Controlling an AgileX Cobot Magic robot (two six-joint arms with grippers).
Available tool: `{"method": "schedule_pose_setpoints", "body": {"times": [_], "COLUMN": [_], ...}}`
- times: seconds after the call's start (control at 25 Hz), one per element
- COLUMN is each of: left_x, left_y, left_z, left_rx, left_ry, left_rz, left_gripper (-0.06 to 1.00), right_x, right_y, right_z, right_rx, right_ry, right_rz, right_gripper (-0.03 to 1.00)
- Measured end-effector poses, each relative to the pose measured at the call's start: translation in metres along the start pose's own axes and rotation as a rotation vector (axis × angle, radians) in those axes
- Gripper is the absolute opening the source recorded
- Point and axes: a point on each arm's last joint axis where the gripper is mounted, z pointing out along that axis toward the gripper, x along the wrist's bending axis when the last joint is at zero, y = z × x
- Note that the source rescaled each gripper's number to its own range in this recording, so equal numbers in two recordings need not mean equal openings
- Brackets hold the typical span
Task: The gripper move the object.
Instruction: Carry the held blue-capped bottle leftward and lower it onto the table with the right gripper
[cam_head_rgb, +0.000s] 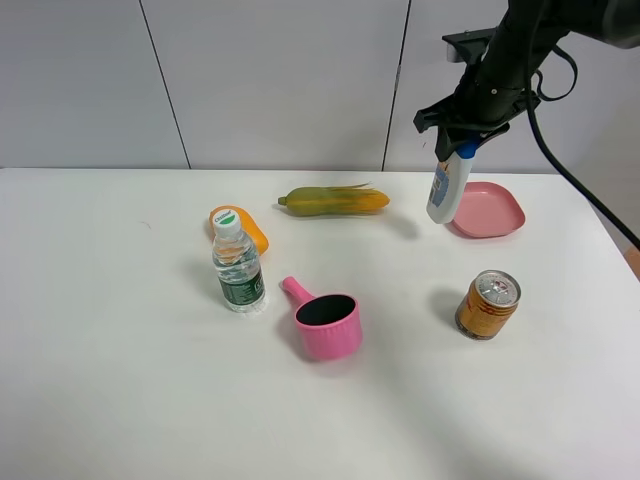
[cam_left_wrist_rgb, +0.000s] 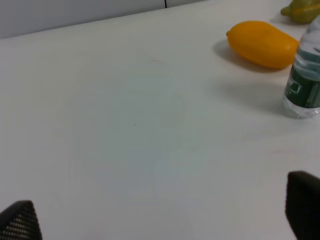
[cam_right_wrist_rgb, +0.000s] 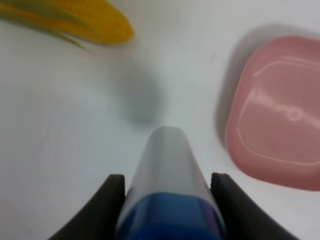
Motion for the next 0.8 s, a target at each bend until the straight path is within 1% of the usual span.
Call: {"method": "schedule_pose_setpoints", "body": {"times": [0.16, 0.28, 0.4, 0.6, 0.8], "left_x": [0.000, 0.000, 0.000, 0.000, 0.000], "left_y": [0.000, 0.000, 0.000, 0.000, 0.000], "left_z": [0.000, 0.000, 0.000, 0.000, 0.000], "left_rx": [0.000, 0.000, 0.000, 0.000, 0.000], "left_ry": [0.000, 0.000, 0.000, 0.000, 0.000], "left_rz": [0.000, 0.000, 0.000, 0.000, 0.000], "left_gripper": [1.00, 1.00, 1.00, 1.00, 1.00], "right_x": [-0.002, -0.009, -0.018, -0.030, -0.038], "right_y": [0.000, -0.005, -0.007, -0.010, -0.013], "right_z": [-0.006, -0.009, -0.011, -0.022, -0.047], "right_rx": [0.021, 0.059, 0.068, 0.048, 0.004], "right_ry": [-0.004, -0.005, -0.011, -0.037, -0.086], "right_rz": [0.008, 0.031, 0.058, 0.080, 0.085], "right_gripper": [0.00, 0.00, 0.00, 0.00, 0.00]}}
